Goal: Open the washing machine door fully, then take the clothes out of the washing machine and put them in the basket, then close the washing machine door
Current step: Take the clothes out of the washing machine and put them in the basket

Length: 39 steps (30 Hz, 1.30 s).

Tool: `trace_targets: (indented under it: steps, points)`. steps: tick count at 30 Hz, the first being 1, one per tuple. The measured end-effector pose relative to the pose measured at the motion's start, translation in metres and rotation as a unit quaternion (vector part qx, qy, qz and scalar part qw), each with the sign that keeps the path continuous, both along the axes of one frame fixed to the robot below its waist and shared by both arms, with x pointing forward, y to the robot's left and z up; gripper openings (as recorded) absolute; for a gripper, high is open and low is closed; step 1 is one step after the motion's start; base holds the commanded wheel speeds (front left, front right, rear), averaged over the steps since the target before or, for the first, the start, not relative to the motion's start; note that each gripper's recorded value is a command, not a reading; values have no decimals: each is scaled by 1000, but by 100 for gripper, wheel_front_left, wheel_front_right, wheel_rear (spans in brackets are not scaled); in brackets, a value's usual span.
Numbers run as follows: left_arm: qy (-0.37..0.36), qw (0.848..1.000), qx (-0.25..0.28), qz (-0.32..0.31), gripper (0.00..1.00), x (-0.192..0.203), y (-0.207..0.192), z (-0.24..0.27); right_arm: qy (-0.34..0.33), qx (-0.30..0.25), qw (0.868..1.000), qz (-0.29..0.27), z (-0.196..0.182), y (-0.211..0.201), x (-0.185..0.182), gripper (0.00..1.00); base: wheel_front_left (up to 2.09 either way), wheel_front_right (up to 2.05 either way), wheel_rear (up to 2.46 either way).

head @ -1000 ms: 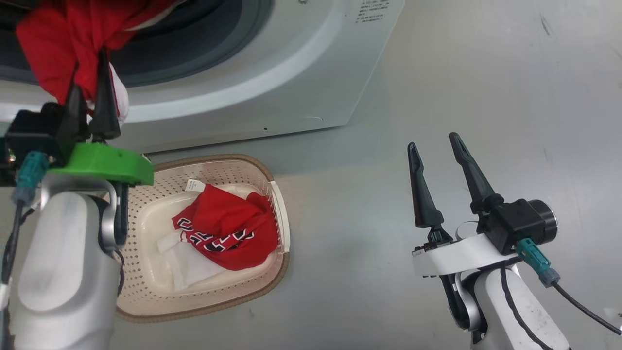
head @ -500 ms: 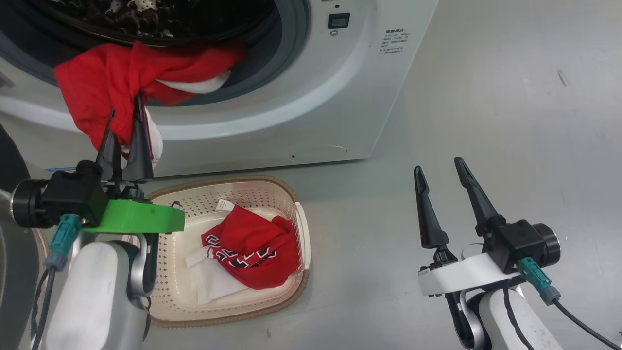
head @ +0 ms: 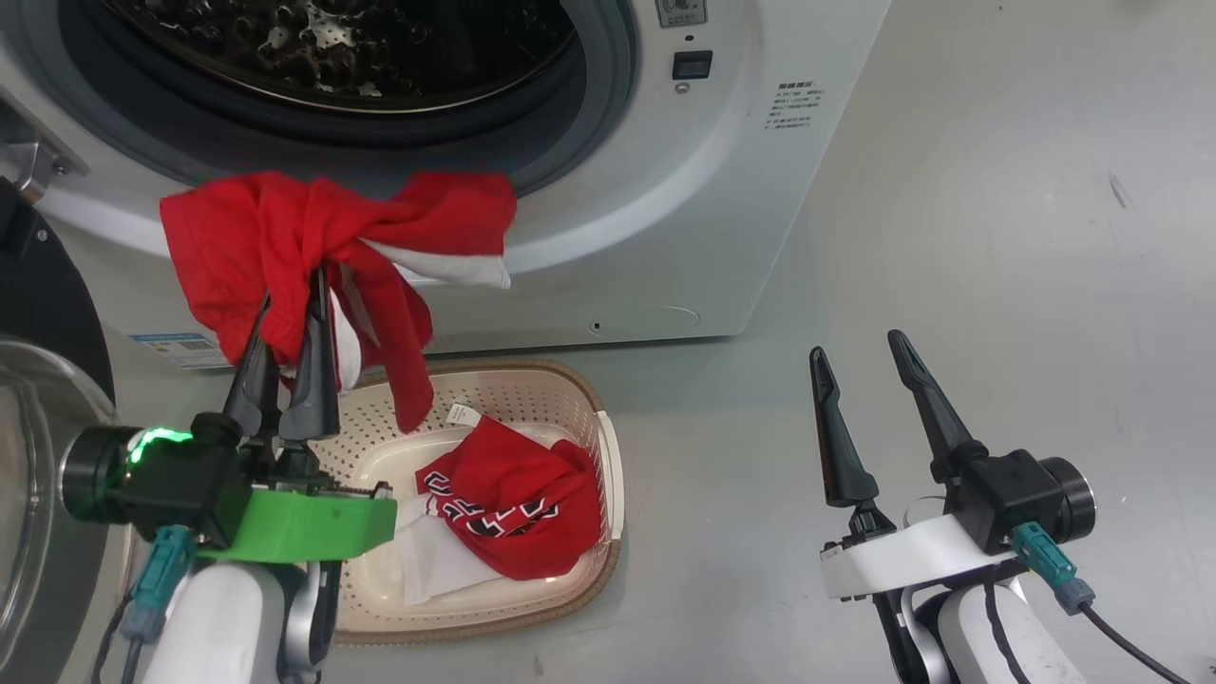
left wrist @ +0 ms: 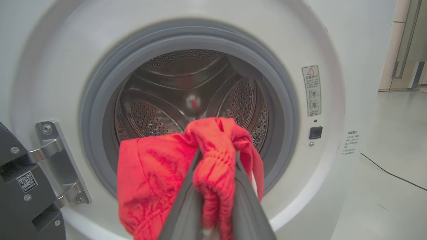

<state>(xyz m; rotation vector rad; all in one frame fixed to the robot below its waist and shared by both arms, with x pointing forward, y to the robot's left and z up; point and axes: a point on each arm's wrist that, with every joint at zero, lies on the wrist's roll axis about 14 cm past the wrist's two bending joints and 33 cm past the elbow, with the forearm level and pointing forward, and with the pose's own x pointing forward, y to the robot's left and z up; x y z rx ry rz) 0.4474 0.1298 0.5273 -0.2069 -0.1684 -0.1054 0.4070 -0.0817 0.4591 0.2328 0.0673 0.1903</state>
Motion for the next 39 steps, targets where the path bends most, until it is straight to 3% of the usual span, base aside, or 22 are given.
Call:
trace_targets:
  steps: [14,25,39]
  points:
    - [68,998,-2,-17,0,-30,-13,-40,3,2,1000,-1,0,-2,-6,100,0,0,0]
    - [163,985,5,-48,0,-45,-31,-94,8,4,1000,-2,-4,-4,-6,100,0,0,0]
    - [350,929,42,-116,0,-60,-58,-197,21,2,1000,-10,-17,-10,3,100,0,0,0]
